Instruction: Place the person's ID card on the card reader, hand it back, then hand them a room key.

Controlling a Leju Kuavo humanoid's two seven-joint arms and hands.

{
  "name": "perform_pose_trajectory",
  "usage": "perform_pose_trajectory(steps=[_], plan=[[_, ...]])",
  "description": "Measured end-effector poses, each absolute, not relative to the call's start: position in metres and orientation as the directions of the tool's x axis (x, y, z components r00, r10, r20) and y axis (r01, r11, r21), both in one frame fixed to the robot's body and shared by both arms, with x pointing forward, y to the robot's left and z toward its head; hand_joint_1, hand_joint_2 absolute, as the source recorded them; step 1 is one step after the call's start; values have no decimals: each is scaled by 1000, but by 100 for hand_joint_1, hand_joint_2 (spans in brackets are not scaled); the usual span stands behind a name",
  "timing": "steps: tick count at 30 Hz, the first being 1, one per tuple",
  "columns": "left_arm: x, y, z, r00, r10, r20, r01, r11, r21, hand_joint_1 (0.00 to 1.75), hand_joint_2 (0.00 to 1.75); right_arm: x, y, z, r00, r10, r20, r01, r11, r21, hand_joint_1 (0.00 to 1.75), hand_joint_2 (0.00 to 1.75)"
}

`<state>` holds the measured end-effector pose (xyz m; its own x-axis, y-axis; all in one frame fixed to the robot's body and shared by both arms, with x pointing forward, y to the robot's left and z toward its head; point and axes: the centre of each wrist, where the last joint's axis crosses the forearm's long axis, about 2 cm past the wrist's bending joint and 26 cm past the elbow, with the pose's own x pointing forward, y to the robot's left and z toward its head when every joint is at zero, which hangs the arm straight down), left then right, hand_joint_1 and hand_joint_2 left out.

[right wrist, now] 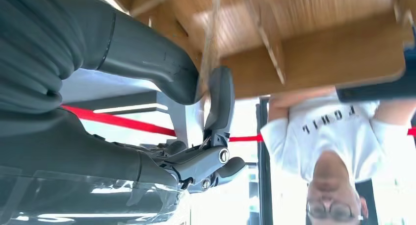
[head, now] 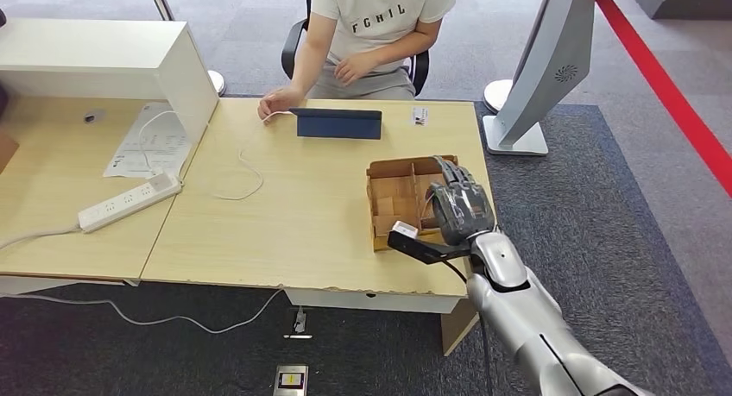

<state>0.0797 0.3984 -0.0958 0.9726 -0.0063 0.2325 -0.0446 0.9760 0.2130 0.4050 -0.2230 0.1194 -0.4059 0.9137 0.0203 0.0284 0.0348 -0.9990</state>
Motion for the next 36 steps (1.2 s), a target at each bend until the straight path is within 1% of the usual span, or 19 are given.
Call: perform_pose_trajectory(steps=[12, 16, 19, 23, 28, 36], plan=[[79, 398, -96, 973, -7, 231, -41, 978, 205, 0, 0, 415, -215, 153, -500, 866, -9, 189, 98, -977, 175, 175], [79, 398, -96, 974, -6, 227, -42, 978, 205, 0, 0, 418, -207, 163, -527, 849, -34, 223, 100, -970, 175, 175], [80, 398, -96, 974, -7, 228, -41, 978, 205, 0, 0, 426, -195, 178, -535, 842, -71, 254, 80, -964, 175, 175], [80, 398, -96, 972, -11, 237, -39, 978, 206, 0, 0, 444, -178, 212, -510, 850, -132, 298, 30, -954, 175, 175], [80, 398, -96, 967, -14, 254, -40, 977, 208, 0, 0, 461, -162, 247, -473, 869, -147, 313, 9, -950, 175, 175], [79, 398, -96, 971, -11, 238, -39, 978, 205, 0, 0, 470, -165, 257, -414, 894, -170, 277, -54, -959, 175, 175]])
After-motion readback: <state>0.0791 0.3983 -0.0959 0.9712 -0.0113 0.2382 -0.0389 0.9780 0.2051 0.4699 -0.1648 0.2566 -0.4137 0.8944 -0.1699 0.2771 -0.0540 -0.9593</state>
